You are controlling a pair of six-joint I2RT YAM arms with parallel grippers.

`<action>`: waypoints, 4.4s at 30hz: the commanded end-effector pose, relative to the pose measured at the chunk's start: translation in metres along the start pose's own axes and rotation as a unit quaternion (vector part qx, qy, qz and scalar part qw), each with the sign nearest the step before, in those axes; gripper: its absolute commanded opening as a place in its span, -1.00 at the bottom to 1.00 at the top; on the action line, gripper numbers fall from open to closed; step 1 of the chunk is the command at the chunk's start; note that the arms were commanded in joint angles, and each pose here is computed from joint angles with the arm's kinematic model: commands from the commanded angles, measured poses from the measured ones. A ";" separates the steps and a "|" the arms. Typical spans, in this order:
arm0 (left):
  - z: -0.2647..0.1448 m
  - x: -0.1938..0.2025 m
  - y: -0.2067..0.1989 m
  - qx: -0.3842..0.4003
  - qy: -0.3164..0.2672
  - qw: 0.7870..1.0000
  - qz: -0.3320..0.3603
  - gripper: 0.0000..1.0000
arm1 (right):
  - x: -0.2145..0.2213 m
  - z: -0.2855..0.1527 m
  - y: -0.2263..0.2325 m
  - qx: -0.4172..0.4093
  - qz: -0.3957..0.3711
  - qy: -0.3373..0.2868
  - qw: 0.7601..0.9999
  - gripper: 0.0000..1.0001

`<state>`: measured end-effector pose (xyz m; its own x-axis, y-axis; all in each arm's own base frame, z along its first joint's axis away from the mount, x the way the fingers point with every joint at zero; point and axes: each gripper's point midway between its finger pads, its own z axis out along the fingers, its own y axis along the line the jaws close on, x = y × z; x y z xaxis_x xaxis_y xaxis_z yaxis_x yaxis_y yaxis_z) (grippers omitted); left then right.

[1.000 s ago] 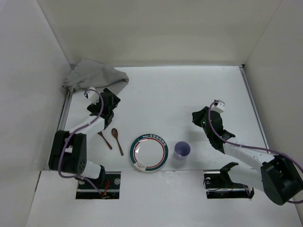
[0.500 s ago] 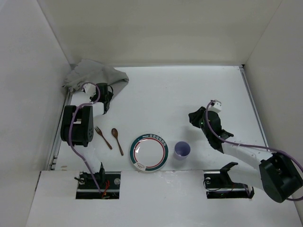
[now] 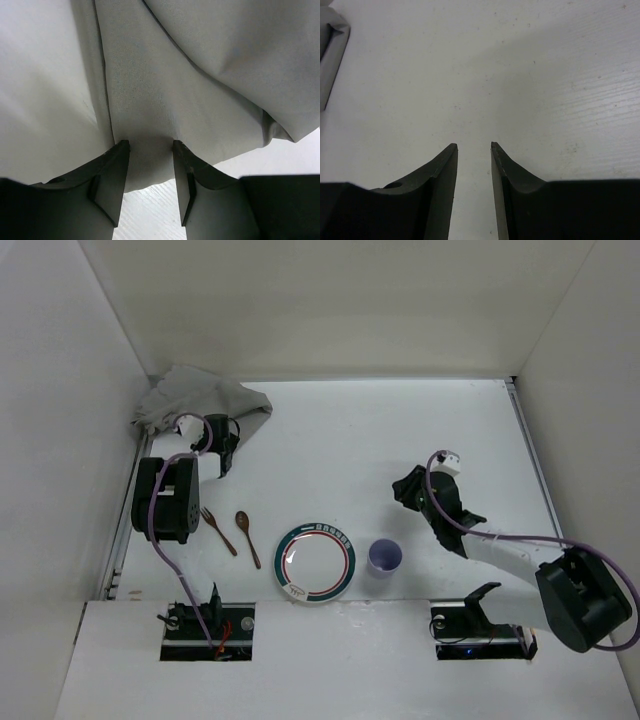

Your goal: Set the dinner table for one person

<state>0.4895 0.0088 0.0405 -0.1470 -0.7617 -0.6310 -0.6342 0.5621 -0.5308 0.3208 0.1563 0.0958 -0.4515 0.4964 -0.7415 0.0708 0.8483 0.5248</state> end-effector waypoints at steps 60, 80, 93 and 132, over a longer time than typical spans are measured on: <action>-0.163 0.112 0.024 0.167 0.107 0.967 0.157 -0.12 | -0.016 0.110 0.175 -0.131 -0.063 0.074 0.987 0.73; -0.151 0.139 0.017 0.175 0.157 0.960 0.151 -0.35 | 0.023 0.189 0.228 -0.146 -0.066 0.119 0.980 -0.06; -0.142 0.146 0.023 0.152 0.146 0.963 0.169 -0.82 | -0.109 0.132 0.173 -0.111 0.007 -0.037 0.993 -0.82; -0.180 0.141 0.042 0.124 0.176 0.969 0.119 0.24 | -0.041 0.090 -0.033 0.056 0.182 0.027 0.981 0.58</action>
<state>0.3116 -0.1233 0.0404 -0.5047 -0.6260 -0.5944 -0.3318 0.7764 -0.5359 0.3966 0.1119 0.0500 -0.4608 0.7068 -0.5368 0.3852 0.7042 0.5965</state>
